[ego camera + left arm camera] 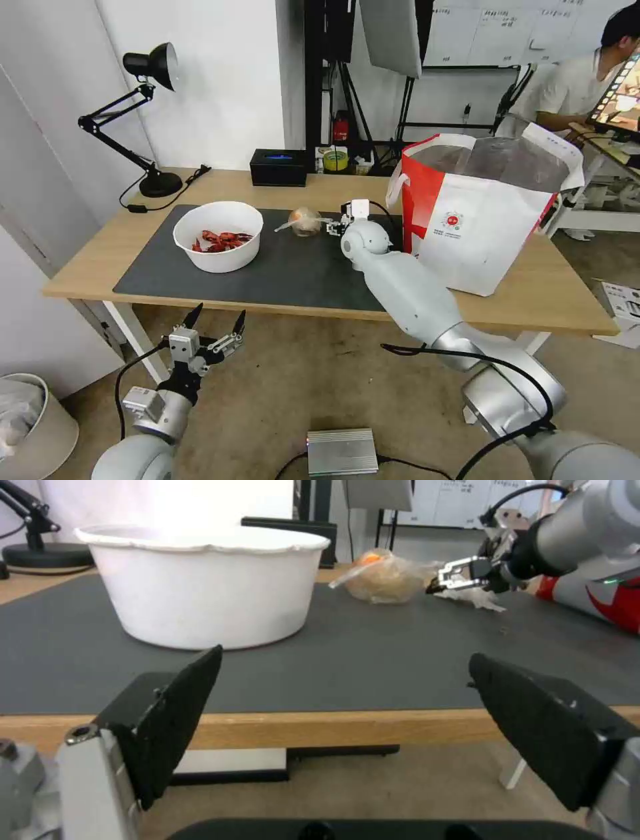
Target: Pick up the trash from the table and place it into the takeout bag.
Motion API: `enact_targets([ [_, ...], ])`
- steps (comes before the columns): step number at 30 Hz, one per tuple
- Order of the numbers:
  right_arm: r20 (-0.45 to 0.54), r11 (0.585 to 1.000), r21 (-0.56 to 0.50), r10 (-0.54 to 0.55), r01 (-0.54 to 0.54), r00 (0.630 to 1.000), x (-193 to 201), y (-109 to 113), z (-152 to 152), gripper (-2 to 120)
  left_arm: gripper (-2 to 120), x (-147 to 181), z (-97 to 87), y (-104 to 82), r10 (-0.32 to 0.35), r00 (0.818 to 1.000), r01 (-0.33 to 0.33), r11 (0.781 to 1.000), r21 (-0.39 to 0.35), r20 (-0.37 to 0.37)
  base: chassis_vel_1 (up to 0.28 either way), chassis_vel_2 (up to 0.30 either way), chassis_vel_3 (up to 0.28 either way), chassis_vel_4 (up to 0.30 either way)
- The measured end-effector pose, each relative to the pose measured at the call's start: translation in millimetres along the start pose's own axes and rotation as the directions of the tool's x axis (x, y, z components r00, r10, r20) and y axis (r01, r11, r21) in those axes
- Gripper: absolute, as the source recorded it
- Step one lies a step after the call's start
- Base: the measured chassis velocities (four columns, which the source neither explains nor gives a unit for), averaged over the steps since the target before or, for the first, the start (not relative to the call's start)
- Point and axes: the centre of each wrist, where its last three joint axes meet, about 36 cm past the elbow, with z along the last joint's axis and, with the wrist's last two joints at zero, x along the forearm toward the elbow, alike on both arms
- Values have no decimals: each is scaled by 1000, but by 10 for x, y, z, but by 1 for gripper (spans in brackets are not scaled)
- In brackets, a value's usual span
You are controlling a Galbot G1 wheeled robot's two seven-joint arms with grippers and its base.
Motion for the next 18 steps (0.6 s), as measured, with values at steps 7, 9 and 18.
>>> enact_targets([
  [7,-14,1000,-14,8,-8,1000,-51,-20,25,100,100,11,9,-8,-1,1000,1,1000,2,0,0,0,0,0],
  [9,-15,1000,-16,9,-9,1000,-56,-26,36,100,100,12,11,-10,-1,1000,1,1000,2,0,0,0,0,0],
  [18,-16,1000,-26,15,-16,1000,-49,-88,95,87,100,17,26,-43,1,1000,-1,1000,7,0,0,0,0,0],
])
